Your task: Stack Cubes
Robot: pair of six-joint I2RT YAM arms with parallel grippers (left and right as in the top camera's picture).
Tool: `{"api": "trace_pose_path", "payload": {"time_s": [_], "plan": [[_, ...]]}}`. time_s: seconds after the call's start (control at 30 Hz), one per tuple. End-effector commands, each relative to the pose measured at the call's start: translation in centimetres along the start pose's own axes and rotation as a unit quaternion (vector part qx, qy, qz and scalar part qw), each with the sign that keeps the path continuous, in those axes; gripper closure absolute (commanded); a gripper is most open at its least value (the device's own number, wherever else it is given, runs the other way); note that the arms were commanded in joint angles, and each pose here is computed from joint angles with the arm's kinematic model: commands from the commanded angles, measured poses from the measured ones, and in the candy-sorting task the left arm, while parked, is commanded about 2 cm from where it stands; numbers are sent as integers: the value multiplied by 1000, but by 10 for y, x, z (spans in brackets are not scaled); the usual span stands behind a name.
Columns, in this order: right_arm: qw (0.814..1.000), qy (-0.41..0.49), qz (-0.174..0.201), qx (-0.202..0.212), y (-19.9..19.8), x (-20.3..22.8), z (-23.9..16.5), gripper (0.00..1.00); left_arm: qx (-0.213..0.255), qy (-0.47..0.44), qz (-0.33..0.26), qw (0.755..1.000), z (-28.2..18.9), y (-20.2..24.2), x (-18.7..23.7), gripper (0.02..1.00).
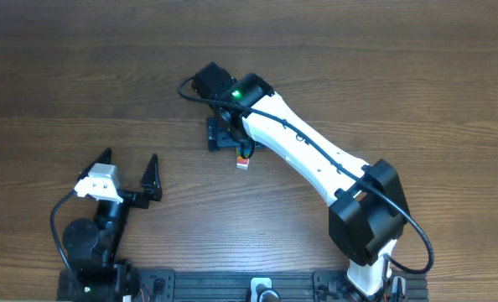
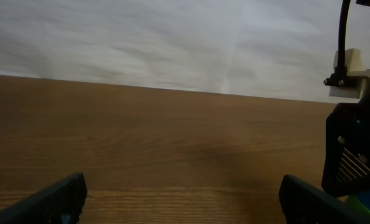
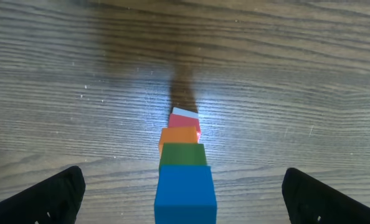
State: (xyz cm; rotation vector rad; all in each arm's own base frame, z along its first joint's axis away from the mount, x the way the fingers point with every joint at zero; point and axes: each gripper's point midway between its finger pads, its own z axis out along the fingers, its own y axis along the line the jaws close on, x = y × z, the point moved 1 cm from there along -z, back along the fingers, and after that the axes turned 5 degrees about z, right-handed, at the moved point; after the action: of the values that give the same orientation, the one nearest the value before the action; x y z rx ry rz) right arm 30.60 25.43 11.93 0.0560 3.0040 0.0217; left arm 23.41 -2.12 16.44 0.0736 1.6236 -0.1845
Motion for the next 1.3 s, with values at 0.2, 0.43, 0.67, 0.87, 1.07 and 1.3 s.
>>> {"api": "trace_pose_path", "payload": {"time_s": [0.2,0.43,0.67,0.87,1.07,1.3], "plan": [[999,-26,11,30,-22,-21,0,7,4,-1,8,1000,0,-1,1,18],[996,-69,4,48,-29,-41,-2,9,4,-2,8,1000,0,-1,1,20],[983,-177,-40,23,-17,-95,-13,7,4,-2,8,1000,0,-1,1,18],[946,-323,5,23,-39,-156,-71,9,4,-2,8,1000,0,-1,1,18],[910,-403,94,22,-109,-187,-140,7,4,-1,8,1000,0,-1,1,18],[887,-449,102,47,-184,-180,-208,9,4,-1,8,1000,0,-1,1,18]]}}
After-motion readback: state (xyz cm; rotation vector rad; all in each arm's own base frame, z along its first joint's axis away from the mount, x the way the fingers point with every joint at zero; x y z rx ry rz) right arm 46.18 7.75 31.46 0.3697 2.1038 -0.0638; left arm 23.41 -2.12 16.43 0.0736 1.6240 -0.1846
